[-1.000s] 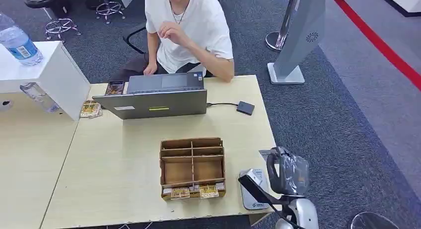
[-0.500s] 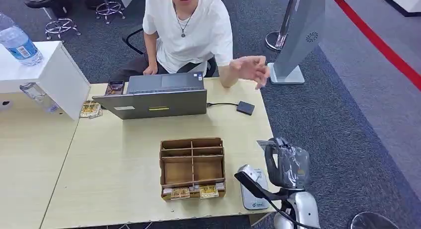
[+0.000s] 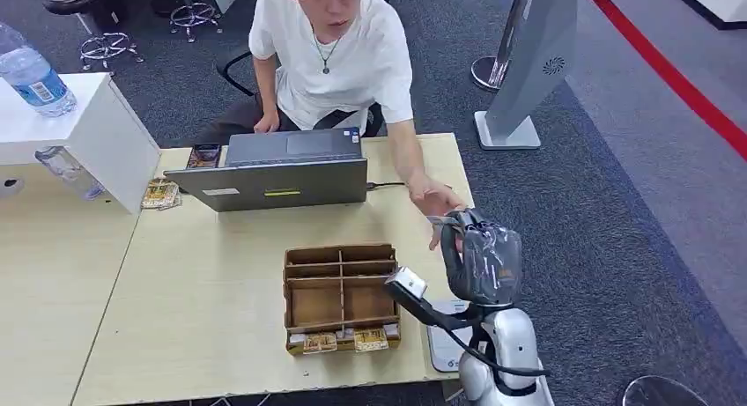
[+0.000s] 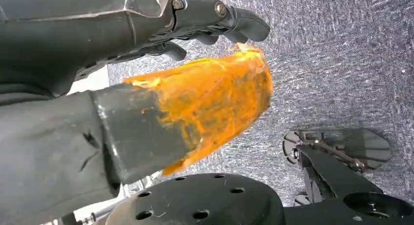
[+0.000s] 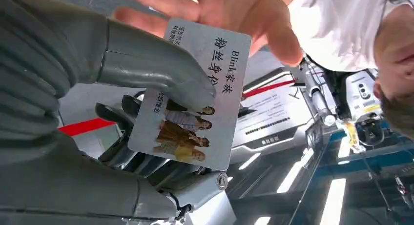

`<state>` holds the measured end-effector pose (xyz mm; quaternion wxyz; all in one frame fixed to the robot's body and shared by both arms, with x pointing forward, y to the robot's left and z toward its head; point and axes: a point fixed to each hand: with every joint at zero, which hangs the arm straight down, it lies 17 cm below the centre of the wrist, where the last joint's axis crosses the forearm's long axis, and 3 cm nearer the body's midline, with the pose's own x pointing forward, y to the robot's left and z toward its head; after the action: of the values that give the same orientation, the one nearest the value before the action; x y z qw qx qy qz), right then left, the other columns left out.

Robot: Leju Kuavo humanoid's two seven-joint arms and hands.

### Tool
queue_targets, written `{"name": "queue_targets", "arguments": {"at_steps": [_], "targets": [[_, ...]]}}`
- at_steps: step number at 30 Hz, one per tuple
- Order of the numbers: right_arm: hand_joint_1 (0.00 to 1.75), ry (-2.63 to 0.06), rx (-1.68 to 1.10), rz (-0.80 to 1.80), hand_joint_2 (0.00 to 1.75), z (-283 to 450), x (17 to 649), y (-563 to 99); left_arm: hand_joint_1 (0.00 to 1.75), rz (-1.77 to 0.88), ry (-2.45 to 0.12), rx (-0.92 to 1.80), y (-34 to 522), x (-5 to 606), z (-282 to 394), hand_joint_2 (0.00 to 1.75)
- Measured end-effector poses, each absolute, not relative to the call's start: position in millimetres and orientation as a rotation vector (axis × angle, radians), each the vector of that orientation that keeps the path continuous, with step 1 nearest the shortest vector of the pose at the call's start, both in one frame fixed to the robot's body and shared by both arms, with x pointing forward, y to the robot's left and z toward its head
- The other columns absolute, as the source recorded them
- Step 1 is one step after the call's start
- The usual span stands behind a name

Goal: Pass the card to the sensor for recognition and then transmit it.

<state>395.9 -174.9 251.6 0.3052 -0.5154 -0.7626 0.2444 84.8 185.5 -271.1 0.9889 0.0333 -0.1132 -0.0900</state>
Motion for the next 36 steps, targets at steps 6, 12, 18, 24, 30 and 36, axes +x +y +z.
{"name": "queue_targets", "arguments": {"at_steps": [6, 12, 18, 24, 30, 36], "targets": [[1.75, -2.035, -1.366, 0.649, 1.75, 258, 398, -167, 0.00, -0.183, -0.228, 0.059, 183, 85, -271, 0.00], [0.00, -2.016, -1.365, 0.661, 1.75, 255, 402, -159, 0.00, -0.185, -0.228, 0.054, 180, 85, -270, 0.00], [0.00, -2.000, -1.356, 0.685, 1.75, 248, 405, -154, 0.00, -0.189, -0.228, 0.053, 179, 85, -270, 0.00], [0.00, -2.011, -1.338, 0.701, 1.75, 245, 405, -150, 0.00, -0.193, -0.229, 0.053, 179, 85, -270, 0.00], [0.00, -2.058, -1.262, 0.672, 1.75, 247, 401, -145, 0.00, -0.191, -0.230, 0.054, 179, 85, -270, 0.00], [0.00, -2.109, -1.137, 0.620, 1.75, 245, 395, -138, 0.00, -0.183, -0.231, 0.054, 180, 85, -270, 0.00]]}}
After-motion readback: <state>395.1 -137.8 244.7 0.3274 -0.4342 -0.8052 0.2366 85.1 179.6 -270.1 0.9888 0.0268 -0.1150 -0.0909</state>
